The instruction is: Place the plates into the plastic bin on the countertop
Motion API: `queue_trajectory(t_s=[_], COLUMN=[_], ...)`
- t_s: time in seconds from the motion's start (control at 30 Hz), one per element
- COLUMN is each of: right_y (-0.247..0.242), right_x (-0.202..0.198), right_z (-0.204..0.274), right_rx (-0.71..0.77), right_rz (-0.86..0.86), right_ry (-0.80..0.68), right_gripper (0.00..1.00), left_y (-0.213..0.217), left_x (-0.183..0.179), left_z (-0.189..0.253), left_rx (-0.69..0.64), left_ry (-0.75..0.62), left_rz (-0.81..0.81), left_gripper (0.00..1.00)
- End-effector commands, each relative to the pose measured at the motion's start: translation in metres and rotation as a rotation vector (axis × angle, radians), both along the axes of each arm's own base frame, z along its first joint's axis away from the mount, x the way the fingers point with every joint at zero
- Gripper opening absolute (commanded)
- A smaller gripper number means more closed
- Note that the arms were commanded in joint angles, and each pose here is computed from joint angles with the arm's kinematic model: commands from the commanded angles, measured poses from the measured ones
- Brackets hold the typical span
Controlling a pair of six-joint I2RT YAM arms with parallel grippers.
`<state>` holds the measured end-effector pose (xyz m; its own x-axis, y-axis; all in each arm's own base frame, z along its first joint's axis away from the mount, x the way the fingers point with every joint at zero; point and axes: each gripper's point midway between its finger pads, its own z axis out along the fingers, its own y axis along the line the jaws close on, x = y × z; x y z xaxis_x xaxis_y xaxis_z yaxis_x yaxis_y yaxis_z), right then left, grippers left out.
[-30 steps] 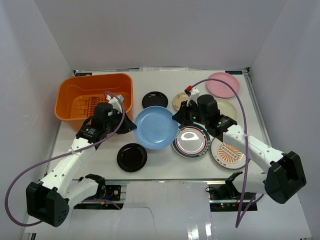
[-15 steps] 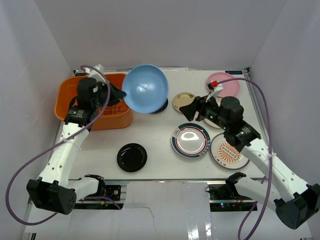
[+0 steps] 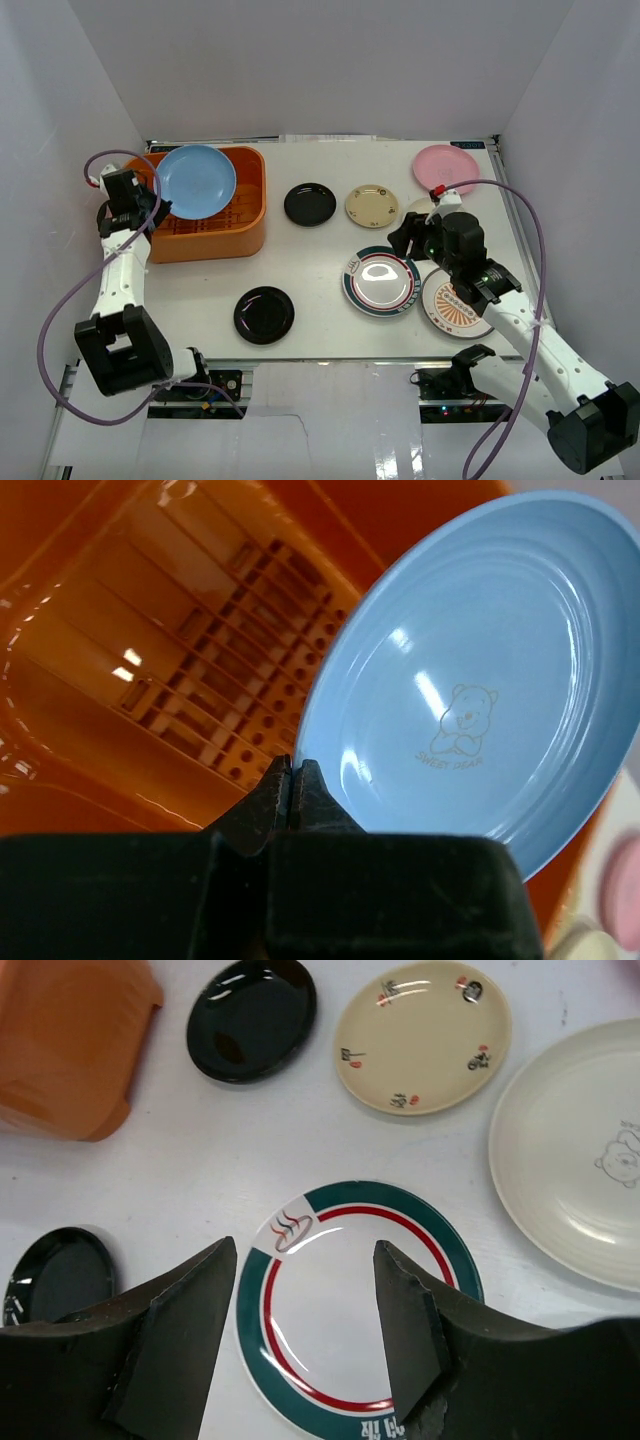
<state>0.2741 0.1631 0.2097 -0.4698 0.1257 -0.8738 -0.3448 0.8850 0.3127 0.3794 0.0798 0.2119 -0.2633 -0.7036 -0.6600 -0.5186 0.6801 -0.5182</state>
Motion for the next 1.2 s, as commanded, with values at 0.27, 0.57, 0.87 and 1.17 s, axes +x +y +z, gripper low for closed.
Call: queue_trajectory(t_s=[0.27, 0.57, 0.87, 1.17], right_y=[-0.036, -0.095, -0.204, -0.234], right_x=[0.039, 0.089, 0.094, 0.106], right_z=[-0.011, -0.036, -0.078, -0.13], right_rx=[0.029, 0.022, 0.067, 0.015], right_rz=[-0.234, -0.461, -0.822, -0.918], right_ry=[-0.013, 0.059, 0.125, 0.262], right_gripper=[0.62, 0.61, 0.66, 0.66], left_y=[0.021, 0.015, -0.033, -0.152], left_x=[0.011, 0.014, 0.017, -0.024], left_z=[-0.039, -0.053, 0.036, 0.082], left_rx=[0.065, 0.042, -0.002, 0.068], left_ry=[0.124, 0.136, -0.158, -0.315], left_rz=[0.034, 0.0, -0.181, -0.504], left_gripper=[0.1, 0.38, 0.77, 0.9])
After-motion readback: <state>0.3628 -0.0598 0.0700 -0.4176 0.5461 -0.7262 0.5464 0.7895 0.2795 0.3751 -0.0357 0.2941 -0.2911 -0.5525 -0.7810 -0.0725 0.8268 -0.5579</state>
